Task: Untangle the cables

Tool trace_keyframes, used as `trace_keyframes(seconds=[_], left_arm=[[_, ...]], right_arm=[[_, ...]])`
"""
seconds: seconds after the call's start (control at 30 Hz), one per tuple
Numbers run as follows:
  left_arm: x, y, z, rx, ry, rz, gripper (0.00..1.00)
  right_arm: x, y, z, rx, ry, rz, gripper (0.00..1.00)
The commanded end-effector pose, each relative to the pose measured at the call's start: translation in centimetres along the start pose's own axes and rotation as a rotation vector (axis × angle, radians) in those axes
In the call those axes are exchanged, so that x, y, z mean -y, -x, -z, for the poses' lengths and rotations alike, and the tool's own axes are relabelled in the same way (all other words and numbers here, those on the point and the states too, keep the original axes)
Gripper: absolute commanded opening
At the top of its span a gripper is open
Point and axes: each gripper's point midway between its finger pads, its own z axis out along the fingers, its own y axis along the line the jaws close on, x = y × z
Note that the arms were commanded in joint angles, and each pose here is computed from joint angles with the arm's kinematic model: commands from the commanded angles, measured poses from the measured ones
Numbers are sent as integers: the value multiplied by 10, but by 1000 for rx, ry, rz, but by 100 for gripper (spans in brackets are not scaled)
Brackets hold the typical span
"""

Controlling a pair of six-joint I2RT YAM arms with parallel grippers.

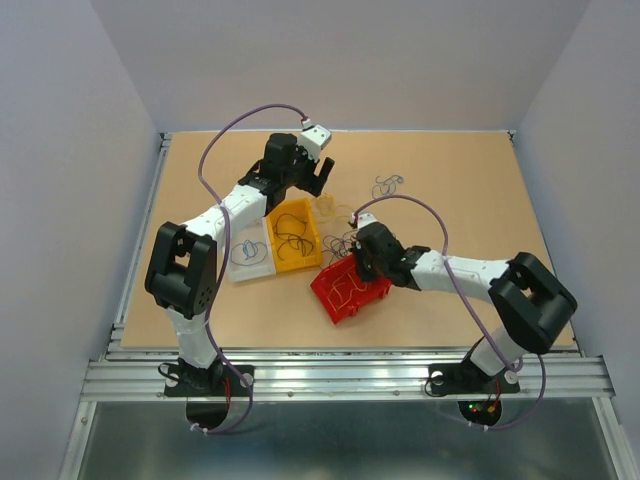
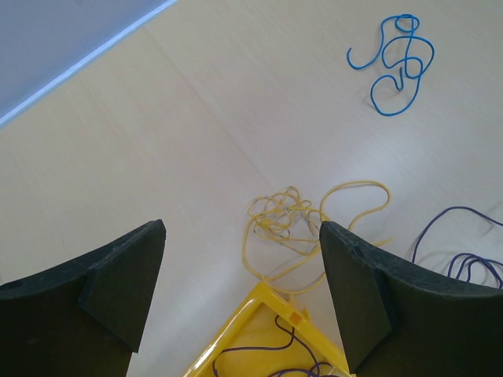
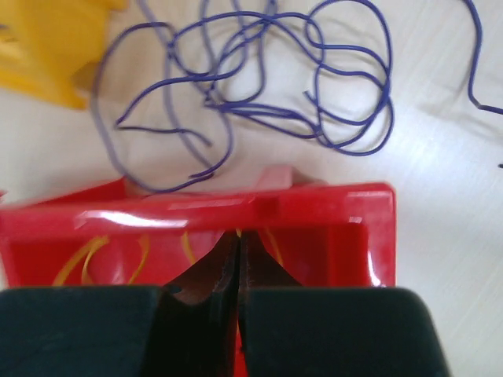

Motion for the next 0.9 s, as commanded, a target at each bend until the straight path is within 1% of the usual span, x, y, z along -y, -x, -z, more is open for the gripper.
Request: trace_keyframes(seconds=[0.0,0.13,0.23,0.27,0.33,0.37,0.4,0.47,0.53,0.57,0.6,0.63,0.7,0.83,0.87], left_arm=[[-2,34,3,78,-1,-19,91],[-2,33,1,68,-8,-18,91],[-1,27,-5,32,2,-23,91],[0,27,-5,21,8,-27,91],[1,22,-9,2,10,-31,91],[1,22,-9,-6,11,-35,91],[3,17,-13,-19,6,-38,92],[6,16,-17,-34,-7,-42,92],[9,5,-24,-70,-21,-47,92],[10,4,-26,-88,-26,-50,92],[10,-6,-33,-119,-27,-53,92],[11,-6,-34,-149,-21,-71,92],[13,-20,-42,-200,-25,-82,92],[16,-30,-45,-245,-42,-101,91],[18,-30,-44,-259,-57,-110,91]], right_arm=[[18,11,-10,10,-154,-23,1],[45,-9,3,-38,-296,-57,1],[67,-10,21,-11,-423,-110,1],[73,-16,29,-29,-458,-113,1],[78,-9,41,11,-479,-136,2],[81,-9,45,21,-490,-137,5],[82,-1,53,61,-493,-150,6],[85,3,59,83,-503,-162,12],[84,8,65,103,-491,-169,19],[83,11,67,111,-487,-169,24],[83,11,68,113,-482,-169,32],[78,17,71,124,-454,-170,38],[74,21,73,133,-429,-169,41],[64,33,82,156,-363,-158,49],[62,36,84,165,-350,-158,54]])
